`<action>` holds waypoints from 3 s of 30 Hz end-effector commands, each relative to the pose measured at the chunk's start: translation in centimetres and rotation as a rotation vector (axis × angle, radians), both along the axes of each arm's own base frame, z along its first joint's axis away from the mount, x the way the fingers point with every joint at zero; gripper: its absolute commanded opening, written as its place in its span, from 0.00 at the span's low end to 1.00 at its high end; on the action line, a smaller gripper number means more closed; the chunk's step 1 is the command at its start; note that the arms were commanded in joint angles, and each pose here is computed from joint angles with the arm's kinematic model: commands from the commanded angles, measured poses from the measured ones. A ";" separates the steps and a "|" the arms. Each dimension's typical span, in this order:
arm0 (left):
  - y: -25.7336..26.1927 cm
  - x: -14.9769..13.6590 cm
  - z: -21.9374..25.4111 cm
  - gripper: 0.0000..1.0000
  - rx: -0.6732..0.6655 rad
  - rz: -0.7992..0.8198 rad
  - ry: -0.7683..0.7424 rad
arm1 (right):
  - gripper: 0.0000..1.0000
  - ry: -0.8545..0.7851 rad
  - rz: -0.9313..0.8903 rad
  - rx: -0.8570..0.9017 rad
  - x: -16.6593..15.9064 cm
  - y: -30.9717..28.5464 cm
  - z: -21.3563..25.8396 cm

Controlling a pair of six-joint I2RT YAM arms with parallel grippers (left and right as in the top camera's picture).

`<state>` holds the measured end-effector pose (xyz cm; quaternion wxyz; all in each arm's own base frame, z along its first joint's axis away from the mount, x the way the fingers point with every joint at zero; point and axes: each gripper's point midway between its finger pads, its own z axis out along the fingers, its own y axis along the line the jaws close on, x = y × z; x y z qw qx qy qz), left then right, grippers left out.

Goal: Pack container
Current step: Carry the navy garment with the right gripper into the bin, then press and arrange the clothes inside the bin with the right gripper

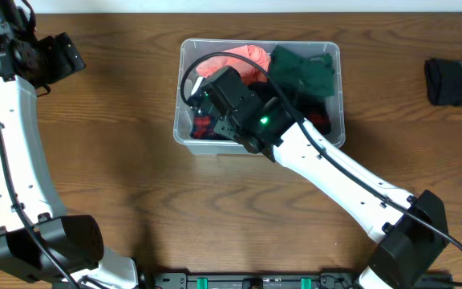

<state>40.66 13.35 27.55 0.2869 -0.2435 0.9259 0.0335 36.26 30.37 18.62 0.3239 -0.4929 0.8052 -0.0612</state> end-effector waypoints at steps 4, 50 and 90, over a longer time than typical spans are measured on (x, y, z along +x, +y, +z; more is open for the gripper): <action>0.3 -0.1 0.0 0.98 0.007 0.007 0.005 | 0.48 0.024 0.064 0.036 -1.0 1.6 0.2; 0.3 -0.1 0.0 0.98 0.007 0.007 0.005 | 0.01 0.317 -0.468 0.259 1.8 -9.8 -4.2; 0.3 -0.1 0.0 0.98 0.007 0.007 0.005 | 0.01 0.285 -0.353 0.285 2.3 -4.1 -2.3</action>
